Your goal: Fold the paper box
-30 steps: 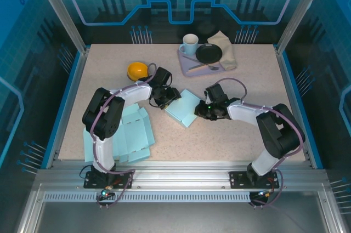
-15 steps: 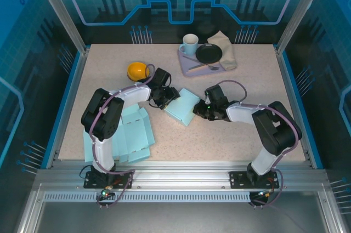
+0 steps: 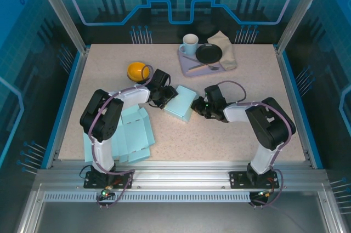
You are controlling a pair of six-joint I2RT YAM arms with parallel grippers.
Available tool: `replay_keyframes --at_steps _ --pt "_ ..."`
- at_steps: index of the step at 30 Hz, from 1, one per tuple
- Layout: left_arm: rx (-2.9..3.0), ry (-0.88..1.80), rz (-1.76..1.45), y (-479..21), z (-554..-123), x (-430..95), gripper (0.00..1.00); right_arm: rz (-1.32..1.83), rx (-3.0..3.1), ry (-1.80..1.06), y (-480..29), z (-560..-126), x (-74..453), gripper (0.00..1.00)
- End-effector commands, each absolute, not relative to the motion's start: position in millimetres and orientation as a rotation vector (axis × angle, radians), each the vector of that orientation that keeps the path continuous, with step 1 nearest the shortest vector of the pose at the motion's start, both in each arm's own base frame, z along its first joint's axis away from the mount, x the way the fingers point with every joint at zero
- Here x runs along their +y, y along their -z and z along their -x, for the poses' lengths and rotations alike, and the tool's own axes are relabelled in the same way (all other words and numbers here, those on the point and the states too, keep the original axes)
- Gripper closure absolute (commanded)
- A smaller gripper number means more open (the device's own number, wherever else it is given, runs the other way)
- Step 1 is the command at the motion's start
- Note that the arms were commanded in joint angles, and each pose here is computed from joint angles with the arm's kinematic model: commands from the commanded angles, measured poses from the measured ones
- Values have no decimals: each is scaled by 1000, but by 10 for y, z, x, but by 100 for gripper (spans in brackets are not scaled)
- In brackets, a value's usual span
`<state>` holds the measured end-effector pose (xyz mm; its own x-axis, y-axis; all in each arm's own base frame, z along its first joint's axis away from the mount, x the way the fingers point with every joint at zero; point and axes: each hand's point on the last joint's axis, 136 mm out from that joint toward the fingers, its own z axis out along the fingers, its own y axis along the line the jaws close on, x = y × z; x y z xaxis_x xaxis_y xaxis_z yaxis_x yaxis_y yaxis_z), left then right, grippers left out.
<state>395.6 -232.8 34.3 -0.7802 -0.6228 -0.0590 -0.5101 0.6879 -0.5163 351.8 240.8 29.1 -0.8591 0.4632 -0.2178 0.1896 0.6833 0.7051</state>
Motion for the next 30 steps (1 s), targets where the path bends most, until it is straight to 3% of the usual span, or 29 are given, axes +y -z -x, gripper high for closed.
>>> replay_keyframes --at_steps 1,6,13,21,30 --pt "3043 690 913 376 -3022 -2759 39 -299 2598 -1281 -292 -3038 3083 91" --pt "3057 725 903 397 -3016 -2810 39 -216 2582 -1424 -420 -3020 3265 98" --pt "3057 795 880 359 -3047 -2926 40 63 2495 -1618 -816 -2956 3772 99" --pt "3074 818 856 361 -3008 -2996 40 126 2298 -1775 -1168 -3021 3937 99" --pt "3051 640 894 434 -3057 -2633 40 -2 2600 -1179 -748 -3000 3014 96"
